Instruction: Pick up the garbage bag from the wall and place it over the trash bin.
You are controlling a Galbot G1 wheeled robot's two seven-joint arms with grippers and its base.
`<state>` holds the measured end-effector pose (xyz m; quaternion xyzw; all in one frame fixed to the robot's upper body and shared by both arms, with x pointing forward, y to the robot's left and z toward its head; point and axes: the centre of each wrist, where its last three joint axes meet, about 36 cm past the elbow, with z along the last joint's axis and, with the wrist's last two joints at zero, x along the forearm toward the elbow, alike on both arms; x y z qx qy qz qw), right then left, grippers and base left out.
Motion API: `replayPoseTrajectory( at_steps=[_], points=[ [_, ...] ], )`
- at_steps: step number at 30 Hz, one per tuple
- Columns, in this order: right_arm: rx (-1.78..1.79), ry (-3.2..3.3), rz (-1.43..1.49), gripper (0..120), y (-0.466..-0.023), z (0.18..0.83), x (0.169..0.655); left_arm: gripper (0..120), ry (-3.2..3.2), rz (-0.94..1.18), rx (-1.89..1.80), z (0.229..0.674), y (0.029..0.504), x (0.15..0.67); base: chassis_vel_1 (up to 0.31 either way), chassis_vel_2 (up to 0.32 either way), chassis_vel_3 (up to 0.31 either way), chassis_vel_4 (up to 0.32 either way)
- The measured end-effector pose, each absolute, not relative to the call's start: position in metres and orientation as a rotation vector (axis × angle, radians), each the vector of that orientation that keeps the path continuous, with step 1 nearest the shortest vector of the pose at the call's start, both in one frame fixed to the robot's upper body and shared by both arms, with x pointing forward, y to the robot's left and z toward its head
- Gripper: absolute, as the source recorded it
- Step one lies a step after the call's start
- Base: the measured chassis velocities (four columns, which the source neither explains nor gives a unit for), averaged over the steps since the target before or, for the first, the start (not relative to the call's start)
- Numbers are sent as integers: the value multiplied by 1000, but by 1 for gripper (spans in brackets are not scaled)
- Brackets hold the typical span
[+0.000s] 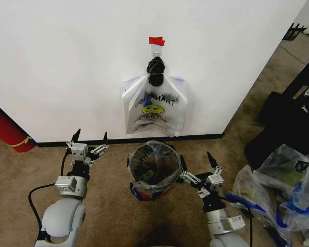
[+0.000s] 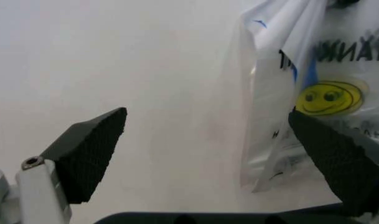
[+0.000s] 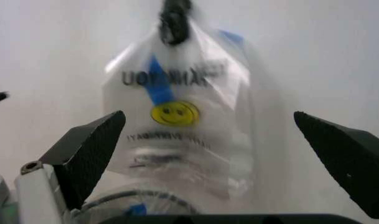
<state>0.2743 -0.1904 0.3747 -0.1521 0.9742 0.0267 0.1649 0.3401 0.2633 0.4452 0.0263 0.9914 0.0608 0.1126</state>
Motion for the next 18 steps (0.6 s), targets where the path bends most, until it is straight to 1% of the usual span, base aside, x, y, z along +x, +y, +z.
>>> replayPoseTrajectory(
  at_steps=[5, 13, 18],
  points=[
    [-496, 2746, 16, 100, -194, 372, 272, 100, 2906, 180, 83, 446, 263, 338, 0, 0, 0, 0],
    [-485, 2747, 15, 100, -193, 371, 271, 100, 2904, 176, 86, 447, 263, 336, 0, 0, 0, 0],
    [-335, 2775, 32, 100, -188, 374, 272, 100, 2905, 173, 91, 447, 262, 335, 0, 0, 0, 0]
  ],
)
